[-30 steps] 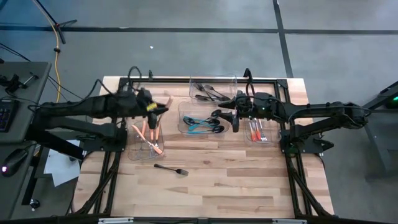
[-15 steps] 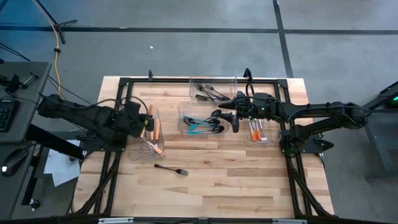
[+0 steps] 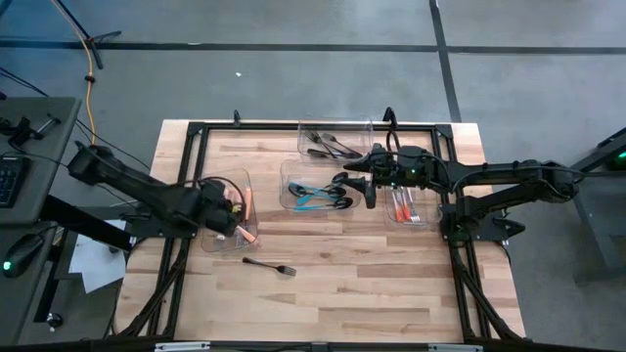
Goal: Sort silverware by color (type)
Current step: Put the light orange fork into the bottom left transparent bin, then put the black fork into the top transparent bin
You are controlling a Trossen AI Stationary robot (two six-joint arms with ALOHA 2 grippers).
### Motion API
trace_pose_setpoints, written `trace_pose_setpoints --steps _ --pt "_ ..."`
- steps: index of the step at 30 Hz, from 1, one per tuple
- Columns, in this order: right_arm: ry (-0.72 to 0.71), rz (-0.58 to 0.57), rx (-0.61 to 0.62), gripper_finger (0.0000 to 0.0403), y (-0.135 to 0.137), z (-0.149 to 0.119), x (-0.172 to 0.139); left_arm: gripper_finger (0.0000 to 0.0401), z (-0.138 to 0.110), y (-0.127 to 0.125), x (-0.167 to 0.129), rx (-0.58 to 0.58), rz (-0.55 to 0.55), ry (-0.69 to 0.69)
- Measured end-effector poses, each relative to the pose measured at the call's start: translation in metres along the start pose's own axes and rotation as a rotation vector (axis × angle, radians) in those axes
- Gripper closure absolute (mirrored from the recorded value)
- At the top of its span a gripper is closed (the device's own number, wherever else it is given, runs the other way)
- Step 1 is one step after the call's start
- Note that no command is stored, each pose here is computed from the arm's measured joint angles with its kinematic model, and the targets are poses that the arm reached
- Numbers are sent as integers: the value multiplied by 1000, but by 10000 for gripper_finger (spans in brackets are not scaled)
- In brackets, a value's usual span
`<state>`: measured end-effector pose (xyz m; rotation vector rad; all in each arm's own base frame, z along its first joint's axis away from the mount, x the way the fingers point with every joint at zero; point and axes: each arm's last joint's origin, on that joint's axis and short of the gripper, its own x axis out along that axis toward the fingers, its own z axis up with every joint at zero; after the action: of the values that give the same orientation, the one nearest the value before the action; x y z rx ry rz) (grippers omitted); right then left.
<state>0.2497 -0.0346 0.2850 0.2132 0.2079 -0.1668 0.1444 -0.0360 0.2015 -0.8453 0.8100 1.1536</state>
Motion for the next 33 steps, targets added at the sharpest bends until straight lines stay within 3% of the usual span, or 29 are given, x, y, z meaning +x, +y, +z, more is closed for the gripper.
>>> trace_pose_setpoints --steps 8,13,30,33 --pt "-12 -63 0 201 -2 0 0 337 -7 -5 9 0 68 32" --pt "-14 -66 5 201 -2 0 0 311 -8 -6 11 72 73 38" --pt "-14 -66 9 201 -2 0 0 225 -7 -5 10 78 73 36" --pt "-14 -65 8 201 -2 0 0 222 -6 -4 7 163 54 66"
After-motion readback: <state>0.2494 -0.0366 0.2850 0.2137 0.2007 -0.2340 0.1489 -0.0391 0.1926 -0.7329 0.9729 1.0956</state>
